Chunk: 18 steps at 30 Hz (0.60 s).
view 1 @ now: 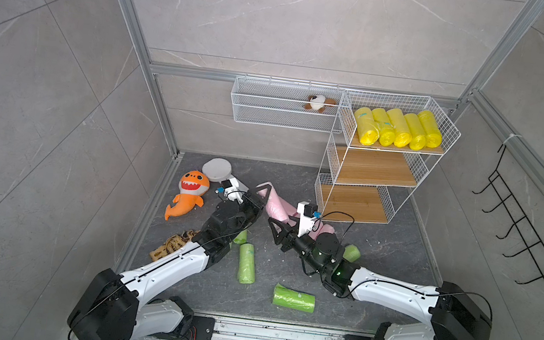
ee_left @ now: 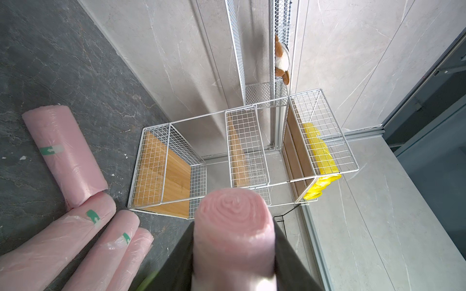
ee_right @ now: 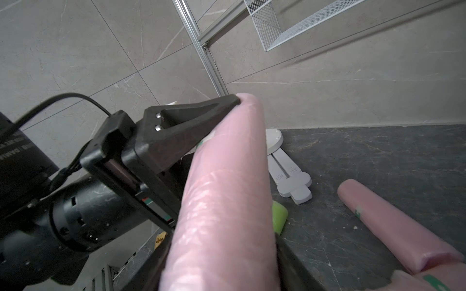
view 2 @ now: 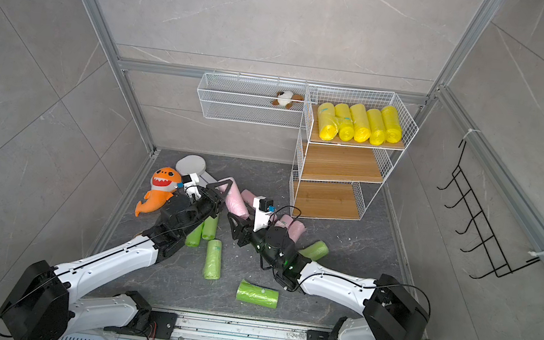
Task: Sort the rolls of trash bags by color and place them on the shelf
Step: Place the roll of trash bags on the shelf.
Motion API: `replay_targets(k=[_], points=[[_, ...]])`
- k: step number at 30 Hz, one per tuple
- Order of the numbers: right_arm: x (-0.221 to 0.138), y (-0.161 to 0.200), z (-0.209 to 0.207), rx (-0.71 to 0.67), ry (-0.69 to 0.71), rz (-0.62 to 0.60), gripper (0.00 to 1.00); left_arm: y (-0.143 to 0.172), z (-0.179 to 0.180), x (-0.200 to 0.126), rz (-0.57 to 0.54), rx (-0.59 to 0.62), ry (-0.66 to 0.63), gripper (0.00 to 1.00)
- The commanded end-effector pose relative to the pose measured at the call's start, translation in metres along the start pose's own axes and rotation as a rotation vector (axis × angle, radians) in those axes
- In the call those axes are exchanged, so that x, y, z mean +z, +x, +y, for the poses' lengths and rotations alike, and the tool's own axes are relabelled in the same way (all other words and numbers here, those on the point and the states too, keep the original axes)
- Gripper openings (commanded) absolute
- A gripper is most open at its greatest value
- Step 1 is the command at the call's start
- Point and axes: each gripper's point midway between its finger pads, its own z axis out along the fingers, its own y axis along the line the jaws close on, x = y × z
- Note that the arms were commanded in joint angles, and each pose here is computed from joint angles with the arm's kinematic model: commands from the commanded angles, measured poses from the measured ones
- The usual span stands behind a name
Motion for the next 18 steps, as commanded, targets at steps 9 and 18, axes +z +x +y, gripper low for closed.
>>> replay_targets(k=[9,18], points=[[0.0039,-0.0265,0.0053,-0.039,0.016,-0.099,0.65,-0.0015,-0.0291,-0.0054,-0.001,-0.03,0.121,0.34],[0.0052,-0.0236,0.0066,-0.046,0.008,-0.083,0.41,-0.0008,-0.0306,-0.0055,0.004,-0.033,0.128,0.35]])
